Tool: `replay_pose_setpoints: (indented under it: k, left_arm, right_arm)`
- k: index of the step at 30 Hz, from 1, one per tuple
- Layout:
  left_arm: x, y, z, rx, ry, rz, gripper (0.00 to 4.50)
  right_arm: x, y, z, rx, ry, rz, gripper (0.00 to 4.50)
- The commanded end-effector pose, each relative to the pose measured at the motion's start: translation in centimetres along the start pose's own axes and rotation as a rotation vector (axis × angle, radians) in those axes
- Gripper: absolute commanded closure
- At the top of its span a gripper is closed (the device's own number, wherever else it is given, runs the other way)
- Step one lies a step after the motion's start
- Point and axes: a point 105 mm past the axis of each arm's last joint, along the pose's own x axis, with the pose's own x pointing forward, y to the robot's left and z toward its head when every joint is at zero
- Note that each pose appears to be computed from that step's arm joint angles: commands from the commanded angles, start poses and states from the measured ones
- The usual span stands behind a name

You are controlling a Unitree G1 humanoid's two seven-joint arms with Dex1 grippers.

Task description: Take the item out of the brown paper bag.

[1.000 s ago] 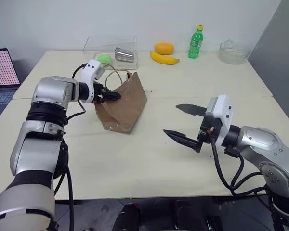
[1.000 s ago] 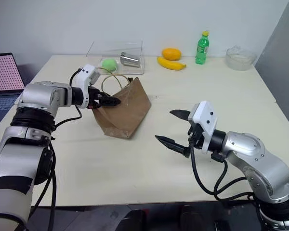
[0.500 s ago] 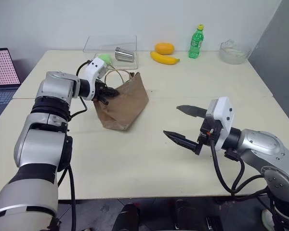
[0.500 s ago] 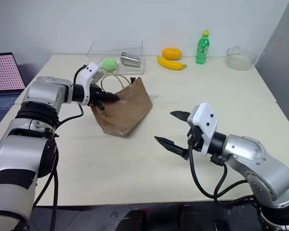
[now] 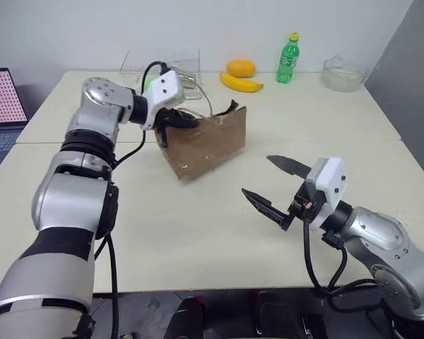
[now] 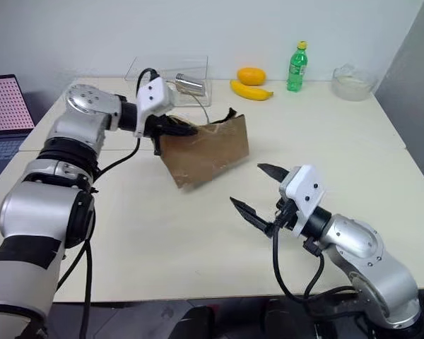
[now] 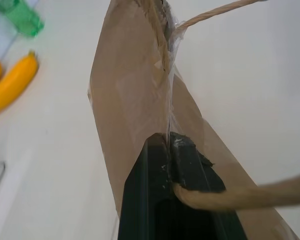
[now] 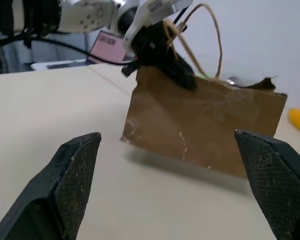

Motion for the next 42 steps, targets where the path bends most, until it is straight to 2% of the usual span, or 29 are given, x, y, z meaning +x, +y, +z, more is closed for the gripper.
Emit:
replay_pose_setpoints:
  k: [1,13,25,29,38,42]
  left_arm:
    - [0.2,0.9,3.5,0.199,-0.080,0.035,4.46]
    - [2.2,-1.4,3.3,0.315,-0.062,-0.110,4.46]
    - [3.3,-1.6,2.4,0.371,-0.010,-0.073,4.46]
    - [3.4,-1.3,2.1,0.360,0.006,-0.048,3.55]
    - [1.8,-0.1,2.7,0.281,-0.025,0.000,0.69]
    - [0.6,0.7,3.5,0.195,-0.083,0.012,0.69]
  right_arm:
    - [-0.3,0.3,1.3,-0.050,-0.106,-0.060,0.00]
    - [-0.9,1.4,0.3,-0.043,-0.123,-0.145,0.00]
    - [-0.8,1.4,-0.1,-0.048,-0.102,-0.150,0.00]
    - [-0.8,1.4,-0.1,-0.047,-0.098,-0.147,0.00]
    - [-0.6,1.5,-0.2,-0.041,-0.095,-0.123,0.00]
    - [-0.4,1.3,-0.3,-0.048,-0.089,-0.108,0.00]
